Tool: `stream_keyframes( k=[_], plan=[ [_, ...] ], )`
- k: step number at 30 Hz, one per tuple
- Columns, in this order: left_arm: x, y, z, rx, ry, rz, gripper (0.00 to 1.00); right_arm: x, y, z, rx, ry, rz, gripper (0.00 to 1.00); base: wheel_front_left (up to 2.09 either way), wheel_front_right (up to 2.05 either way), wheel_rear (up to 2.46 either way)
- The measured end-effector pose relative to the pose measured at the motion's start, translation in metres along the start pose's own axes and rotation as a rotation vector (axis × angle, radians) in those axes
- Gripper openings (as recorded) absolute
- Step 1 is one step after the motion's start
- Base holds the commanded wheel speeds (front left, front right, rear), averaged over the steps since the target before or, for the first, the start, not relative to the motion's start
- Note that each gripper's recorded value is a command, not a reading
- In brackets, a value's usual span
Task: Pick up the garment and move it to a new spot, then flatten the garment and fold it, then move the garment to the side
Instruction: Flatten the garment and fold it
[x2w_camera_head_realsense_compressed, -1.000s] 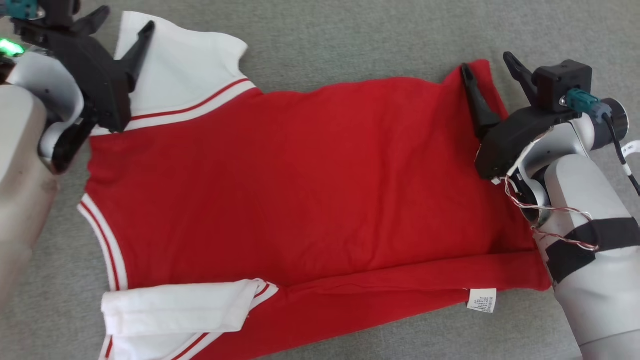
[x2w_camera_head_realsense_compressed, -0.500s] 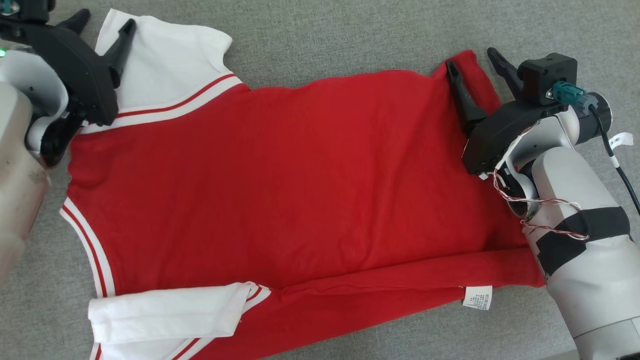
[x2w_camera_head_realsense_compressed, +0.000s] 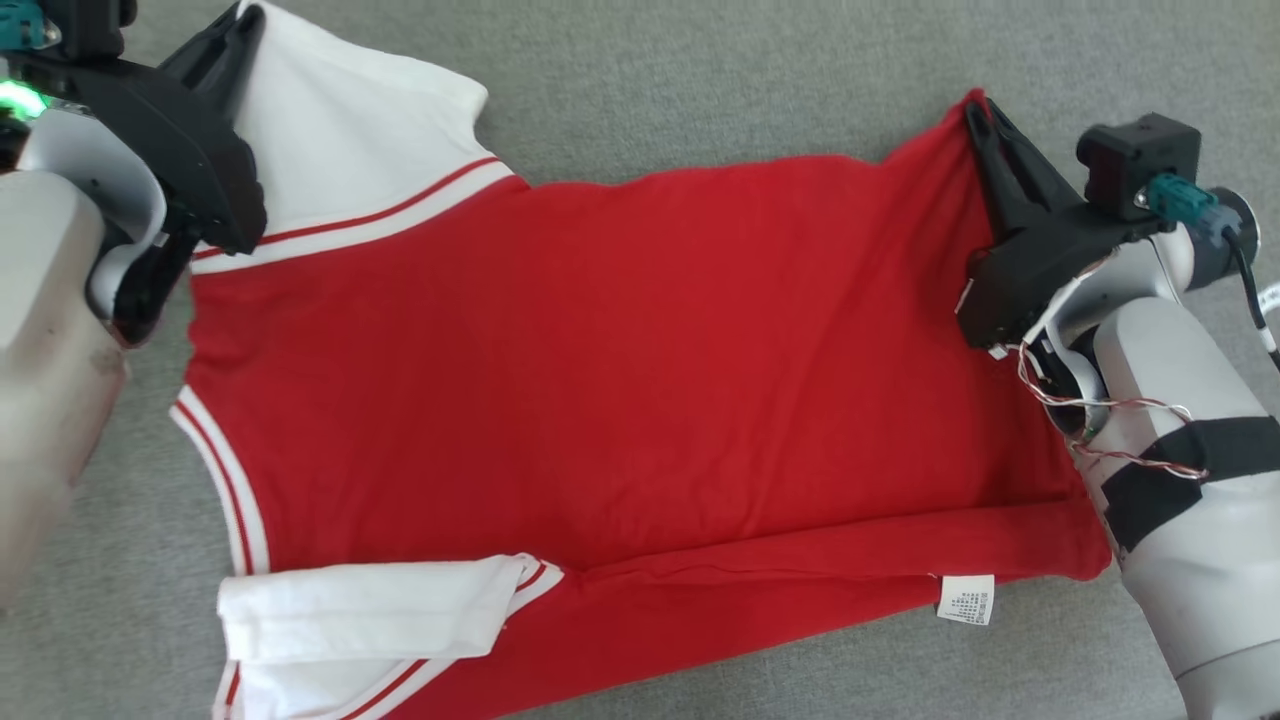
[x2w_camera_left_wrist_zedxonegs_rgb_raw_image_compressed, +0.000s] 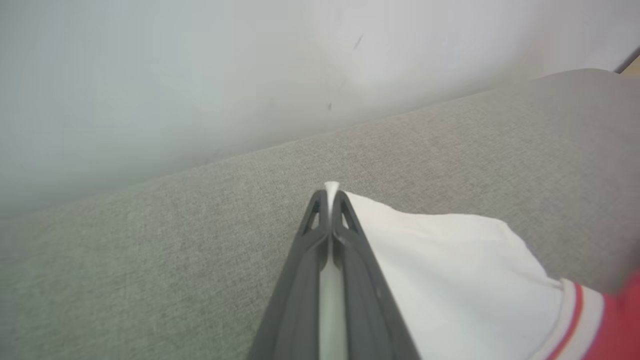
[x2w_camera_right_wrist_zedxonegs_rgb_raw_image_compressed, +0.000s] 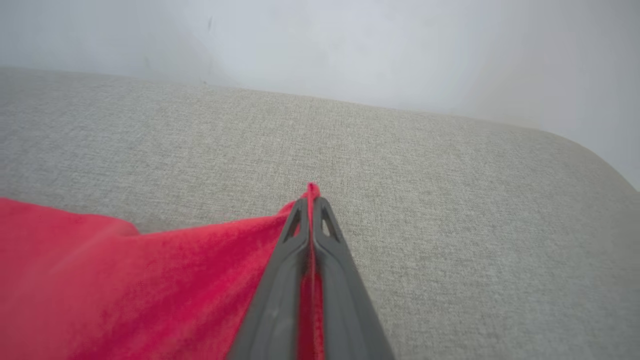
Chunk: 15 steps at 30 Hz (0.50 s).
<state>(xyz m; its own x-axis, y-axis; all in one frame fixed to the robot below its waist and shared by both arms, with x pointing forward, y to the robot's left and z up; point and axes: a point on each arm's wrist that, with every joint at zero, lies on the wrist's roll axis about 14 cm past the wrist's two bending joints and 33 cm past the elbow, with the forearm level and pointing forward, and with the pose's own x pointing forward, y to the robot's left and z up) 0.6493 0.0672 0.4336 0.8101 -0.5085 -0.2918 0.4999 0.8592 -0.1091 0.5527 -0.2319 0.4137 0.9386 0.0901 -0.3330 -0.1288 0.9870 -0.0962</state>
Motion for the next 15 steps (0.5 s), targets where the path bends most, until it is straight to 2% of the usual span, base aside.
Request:
stream_keyframes(
  k=[15],
  plan=[
    [-0.071,-0.027,0.058,-0.071,-0.260,-0.062,0.00,-0.030,-0.001,0.011,0.025,-0.103,-0.004,0.00,0.00,0.00,0.00]
  ],
)
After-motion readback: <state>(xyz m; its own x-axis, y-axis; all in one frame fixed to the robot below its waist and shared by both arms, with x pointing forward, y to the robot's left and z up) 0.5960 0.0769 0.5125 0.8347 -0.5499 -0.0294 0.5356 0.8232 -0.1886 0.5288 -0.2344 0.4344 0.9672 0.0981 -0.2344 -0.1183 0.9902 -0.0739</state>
